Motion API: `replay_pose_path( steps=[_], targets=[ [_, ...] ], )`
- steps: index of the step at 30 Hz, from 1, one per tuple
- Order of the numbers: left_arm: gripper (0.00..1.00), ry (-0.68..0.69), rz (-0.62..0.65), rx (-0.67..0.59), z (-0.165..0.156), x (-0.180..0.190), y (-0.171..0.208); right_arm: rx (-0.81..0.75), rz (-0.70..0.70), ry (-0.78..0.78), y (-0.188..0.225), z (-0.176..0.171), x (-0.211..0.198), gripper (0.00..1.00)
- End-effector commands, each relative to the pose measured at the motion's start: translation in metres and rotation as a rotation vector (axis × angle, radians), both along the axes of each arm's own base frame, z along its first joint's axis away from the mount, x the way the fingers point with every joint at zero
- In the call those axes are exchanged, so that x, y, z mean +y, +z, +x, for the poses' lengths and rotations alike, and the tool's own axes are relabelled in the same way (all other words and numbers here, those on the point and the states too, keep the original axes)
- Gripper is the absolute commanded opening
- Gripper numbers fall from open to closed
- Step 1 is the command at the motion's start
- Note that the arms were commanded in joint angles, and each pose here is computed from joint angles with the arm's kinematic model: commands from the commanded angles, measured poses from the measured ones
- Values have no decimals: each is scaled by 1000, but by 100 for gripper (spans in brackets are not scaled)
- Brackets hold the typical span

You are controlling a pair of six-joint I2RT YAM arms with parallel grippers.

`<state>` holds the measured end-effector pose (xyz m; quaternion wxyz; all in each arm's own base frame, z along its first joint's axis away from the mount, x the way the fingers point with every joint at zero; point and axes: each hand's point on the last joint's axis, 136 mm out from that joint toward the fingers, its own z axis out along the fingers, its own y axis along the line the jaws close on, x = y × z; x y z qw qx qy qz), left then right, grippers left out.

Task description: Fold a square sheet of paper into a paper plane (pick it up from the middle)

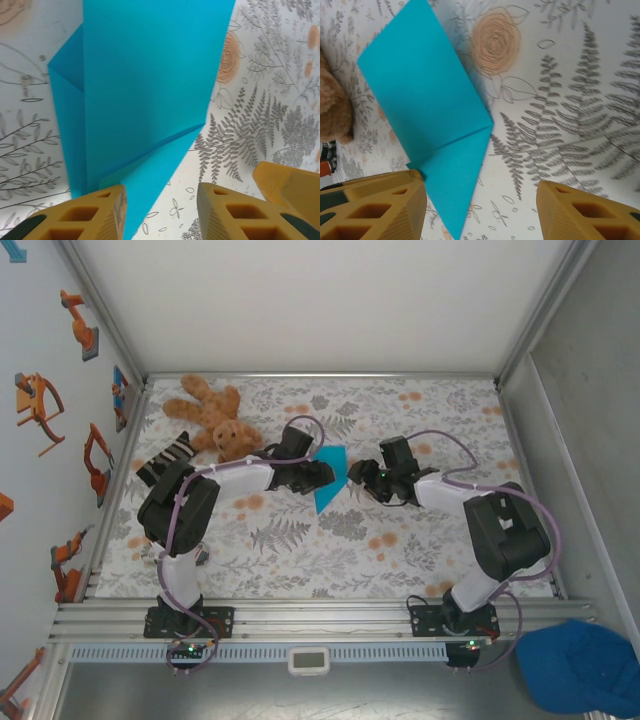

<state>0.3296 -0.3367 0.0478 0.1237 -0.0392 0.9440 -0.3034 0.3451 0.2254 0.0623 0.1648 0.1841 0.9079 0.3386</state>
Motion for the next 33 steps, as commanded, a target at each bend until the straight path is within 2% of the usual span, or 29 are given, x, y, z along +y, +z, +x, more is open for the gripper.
replay_pose_path(
  steps=[1,18,29,33],
  targets=[
    [39,46,41,11,8,13,-7,-22,10,37,3,7,9,58],
    [33,82,62,91,0,32,-42,5,59,118,-10,22,33,49],
    [33,78,76,101,-2,36,-46,16,98,188,-19,28,49,40],
    [33,79,77,100,-1,37,-46,20,137,197,-21,29,55,34]
  ],
)
